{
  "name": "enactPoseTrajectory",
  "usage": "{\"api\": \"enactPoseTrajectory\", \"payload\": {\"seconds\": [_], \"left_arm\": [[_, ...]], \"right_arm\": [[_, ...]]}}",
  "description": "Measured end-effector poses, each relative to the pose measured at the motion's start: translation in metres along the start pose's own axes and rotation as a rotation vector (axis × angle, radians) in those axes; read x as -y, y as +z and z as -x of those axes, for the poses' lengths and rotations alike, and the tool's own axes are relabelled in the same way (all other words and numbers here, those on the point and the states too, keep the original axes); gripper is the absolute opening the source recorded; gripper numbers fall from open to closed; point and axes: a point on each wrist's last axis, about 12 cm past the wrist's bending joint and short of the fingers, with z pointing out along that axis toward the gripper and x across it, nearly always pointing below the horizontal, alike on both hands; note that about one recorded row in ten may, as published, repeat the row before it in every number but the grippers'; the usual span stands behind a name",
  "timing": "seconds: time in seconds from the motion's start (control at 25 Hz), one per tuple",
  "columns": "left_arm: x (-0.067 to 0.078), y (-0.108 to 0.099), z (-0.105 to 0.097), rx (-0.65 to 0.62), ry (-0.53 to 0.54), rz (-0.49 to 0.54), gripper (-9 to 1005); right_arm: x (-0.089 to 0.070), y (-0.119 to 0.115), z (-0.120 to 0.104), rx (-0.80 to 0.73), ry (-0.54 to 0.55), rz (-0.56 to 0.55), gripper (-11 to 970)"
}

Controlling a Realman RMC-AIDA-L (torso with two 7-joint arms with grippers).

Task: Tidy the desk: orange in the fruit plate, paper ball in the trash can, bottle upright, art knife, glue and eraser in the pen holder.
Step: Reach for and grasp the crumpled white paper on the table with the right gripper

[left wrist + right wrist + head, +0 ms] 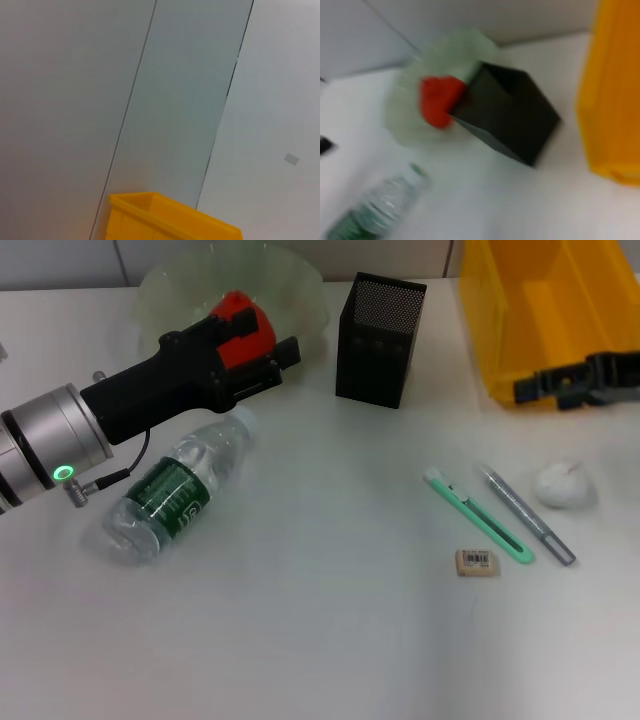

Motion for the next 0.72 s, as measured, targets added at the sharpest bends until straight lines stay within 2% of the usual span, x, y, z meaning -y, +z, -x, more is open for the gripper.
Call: {"api": "enactPoseTrajectory", "payload": {"seconds": [0.24, 0.4, 0.72], "left_arm": [[-0.002, -0.002, 0.0, 0.001, -0.004, 0.016, 784], [-0.003, -0.002, 0.001, 0.002, -0.003, 0.018, 783], [-0.005, 0.0, 0.003, 0.003, 0.0, 0.026, 783]], "right_arm": [[-0.004, -0.008, 0.004, -0.122, 0.022, -0.156, 836], [-0.009, -0.005, 0.006, -0.22, 0.005, -0.25, 837], [-0.008, 0.01, 0.005, -0.31, -0.021, -0.311, 836]]}}
